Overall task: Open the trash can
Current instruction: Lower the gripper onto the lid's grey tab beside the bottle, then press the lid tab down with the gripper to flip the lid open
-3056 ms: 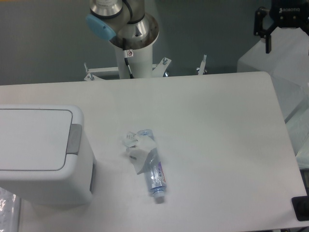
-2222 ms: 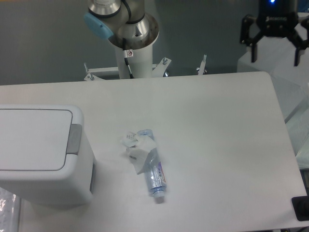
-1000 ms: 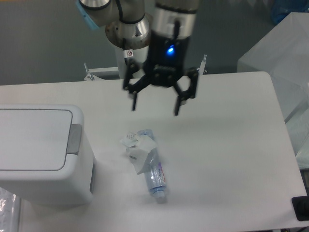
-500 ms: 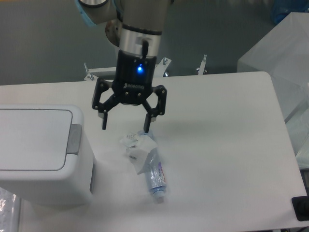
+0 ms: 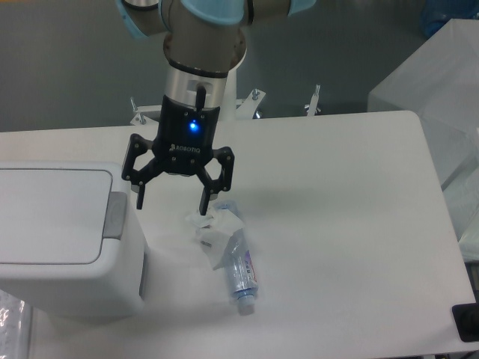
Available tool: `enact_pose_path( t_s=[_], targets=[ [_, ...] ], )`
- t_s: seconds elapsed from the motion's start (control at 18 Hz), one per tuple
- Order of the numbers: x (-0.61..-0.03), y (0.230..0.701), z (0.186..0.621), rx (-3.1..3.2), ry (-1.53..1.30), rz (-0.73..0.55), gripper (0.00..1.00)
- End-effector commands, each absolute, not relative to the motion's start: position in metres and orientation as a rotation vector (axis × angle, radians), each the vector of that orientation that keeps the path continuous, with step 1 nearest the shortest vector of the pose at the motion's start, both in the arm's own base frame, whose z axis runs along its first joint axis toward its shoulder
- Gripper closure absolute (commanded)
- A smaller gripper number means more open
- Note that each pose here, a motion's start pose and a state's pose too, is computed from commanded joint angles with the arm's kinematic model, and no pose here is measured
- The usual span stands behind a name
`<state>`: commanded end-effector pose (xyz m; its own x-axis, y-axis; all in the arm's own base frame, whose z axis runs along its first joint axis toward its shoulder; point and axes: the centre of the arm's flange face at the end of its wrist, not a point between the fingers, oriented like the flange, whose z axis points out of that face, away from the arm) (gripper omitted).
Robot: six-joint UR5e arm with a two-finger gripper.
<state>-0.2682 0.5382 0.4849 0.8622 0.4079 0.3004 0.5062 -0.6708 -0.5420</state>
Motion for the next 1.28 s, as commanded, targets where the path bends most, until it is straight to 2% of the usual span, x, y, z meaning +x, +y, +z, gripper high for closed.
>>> enact_pose_path(
  t_s=[1.28],
  targets=[
    [-0.258, 0.552, 0.467, -2.422, -0.636, -0.227, 0.0]
  ],
)
